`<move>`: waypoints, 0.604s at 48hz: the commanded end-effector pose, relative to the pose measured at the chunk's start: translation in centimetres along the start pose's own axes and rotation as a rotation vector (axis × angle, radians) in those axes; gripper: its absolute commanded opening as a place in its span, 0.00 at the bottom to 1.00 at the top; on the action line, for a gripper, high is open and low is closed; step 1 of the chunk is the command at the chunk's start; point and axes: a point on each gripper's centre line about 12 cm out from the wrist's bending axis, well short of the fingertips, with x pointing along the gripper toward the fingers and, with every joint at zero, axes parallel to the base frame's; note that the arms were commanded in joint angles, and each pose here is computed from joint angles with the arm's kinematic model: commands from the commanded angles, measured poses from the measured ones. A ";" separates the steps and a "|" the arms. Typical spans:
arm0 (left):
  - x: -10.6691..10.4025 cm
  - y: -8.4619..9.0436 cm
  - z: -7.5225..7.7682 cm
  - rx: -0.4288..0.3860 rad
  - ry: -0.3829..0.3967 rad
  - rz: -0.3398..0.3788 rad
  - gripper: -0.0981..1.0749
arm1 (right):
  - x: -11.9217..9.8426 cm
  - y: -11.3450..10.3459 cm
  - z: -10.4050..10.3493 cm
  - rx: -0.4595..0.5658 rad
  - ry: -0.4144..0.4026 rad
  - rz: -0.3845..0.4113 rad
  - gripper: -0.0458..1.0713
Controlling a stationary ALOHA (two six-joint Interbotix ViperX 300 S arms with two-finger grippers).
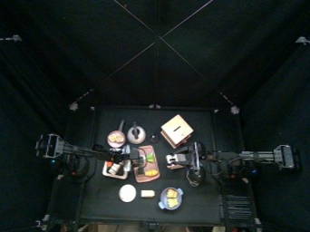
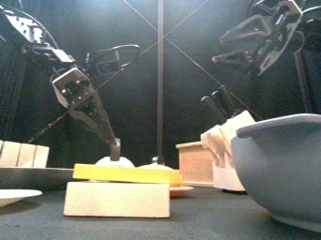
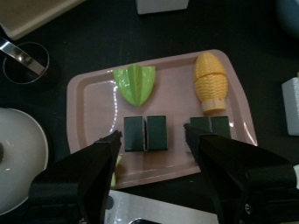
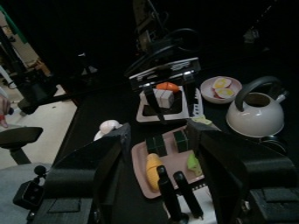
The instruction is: Grab half of green sushi roll
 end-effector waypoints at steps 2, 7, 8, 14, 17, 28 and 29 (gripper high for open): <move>0.5 0.2 0.7 -0.006 -0.006 0.004 0.88 | 0.2 0.0 0.5 -0.004 -0.017 0.004 0.83; 1.2 0.2 0.6 -0.005 0.013 0.006 0.88 | 0.2 0.0 0.4 -0.006 -0.012 0.003 0.83; 1.3 0.3 0.5 -0.008 0.018 0.009 0.88 | 0.2 -0.1 0.4 -0.006 -0.013 0.001 0.83; 1.8 0.8 0.4 -0.017 0.041 0.030 0.88 | 0.2 0.0 0.3 -0.006 -0.011 0.002 0.83; 1.9 1.0 0.2 -0.019 0.053 0.039 0.88 | 0.2 -0.1 0.3 -0.006 -0.011 0.001 0.83; 2.6 1.0 0.2 -0.018 0.068 0.043 0.88 | 0.2 -0.1 0.2 -0.005 -0.008 0.000 0.83; 2.6 1.1 0.2 -0.017 0.070 0.044 0.88 | 0.2 -0.1 0.2 -0.005 -0.008 0.000 0.83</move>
